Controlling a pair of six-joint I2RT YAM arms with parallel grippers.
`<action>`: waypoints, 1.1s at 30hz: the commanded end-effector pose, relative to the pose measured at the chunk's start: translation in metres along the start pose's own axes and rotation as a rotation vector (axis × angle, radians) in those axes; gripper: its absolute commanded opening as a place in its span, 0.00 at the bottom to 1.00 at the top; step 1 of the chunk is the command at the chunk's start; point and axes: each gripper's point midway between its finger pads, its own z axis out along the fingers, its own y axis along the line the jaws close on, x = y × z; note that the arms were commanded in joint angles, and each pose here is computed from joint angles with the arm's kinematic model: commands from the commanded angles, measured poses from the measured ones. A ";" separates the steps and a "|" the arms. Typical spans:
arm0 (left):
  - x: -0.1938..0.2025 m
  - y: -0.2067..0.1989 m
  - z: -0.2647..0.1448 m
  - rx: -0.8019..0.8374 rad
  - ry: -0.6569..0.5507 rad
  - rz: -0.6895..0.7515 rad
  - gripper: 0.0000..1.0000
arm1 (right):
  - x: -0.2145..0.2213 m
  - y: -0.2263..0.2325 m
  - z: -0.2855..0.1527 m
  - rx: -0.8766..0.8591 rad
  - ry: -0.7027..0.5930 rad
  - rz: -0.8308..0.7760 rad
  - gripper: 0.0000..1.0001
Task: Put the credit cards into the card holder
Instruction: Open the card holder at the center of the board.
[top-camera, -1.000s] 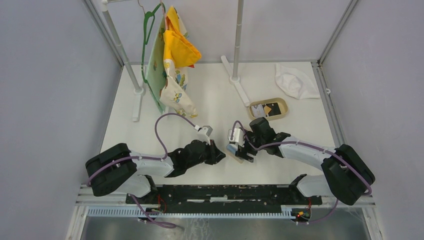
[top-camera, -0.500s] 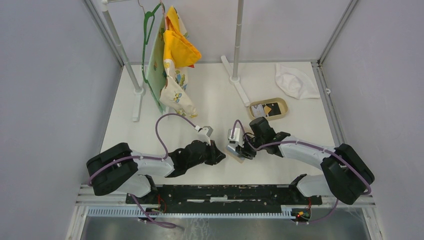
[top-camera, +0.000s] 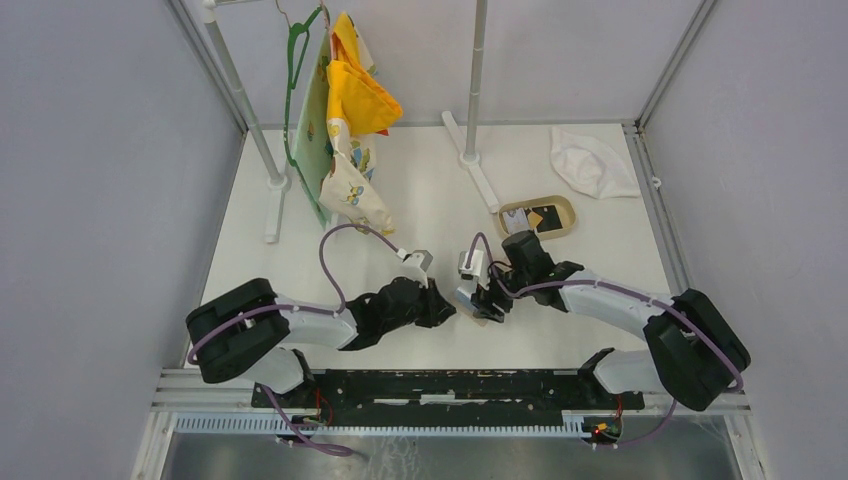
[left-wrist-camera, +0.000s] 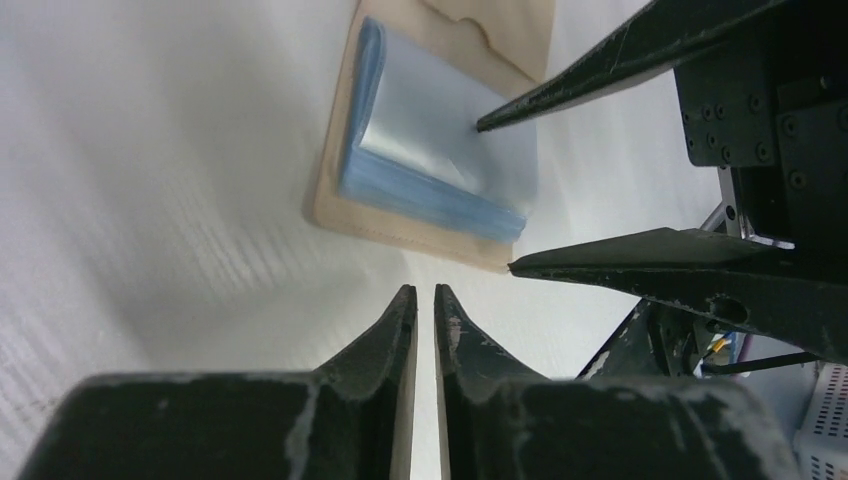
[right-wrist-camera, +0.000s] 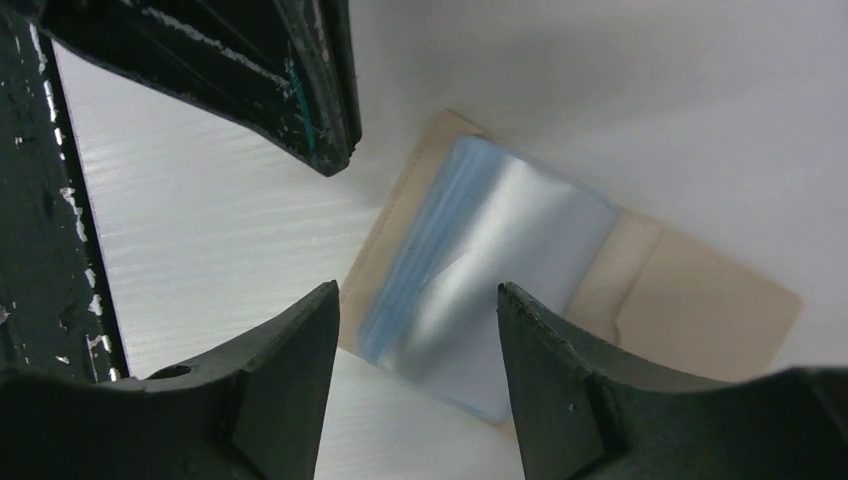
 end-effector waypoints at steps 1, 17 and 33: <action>-0.027 -0.027 0.010 0.056 -0.082 -0.014 0.15 | -0.044 -0.026 -0.027 0.076 -0.145 -0.040 0.66; -0.012 0.002 0.048 -0.136 0.002 0.027 0.04 | 0.026 -0.063 -0.019 0.187 0.157 0.044 0.17; -0.035 0.005 0.028 -0.171 -0.036 0.104 0.07 | 0.004 0.002 0.007 -0.133 0.036 0.108 0.13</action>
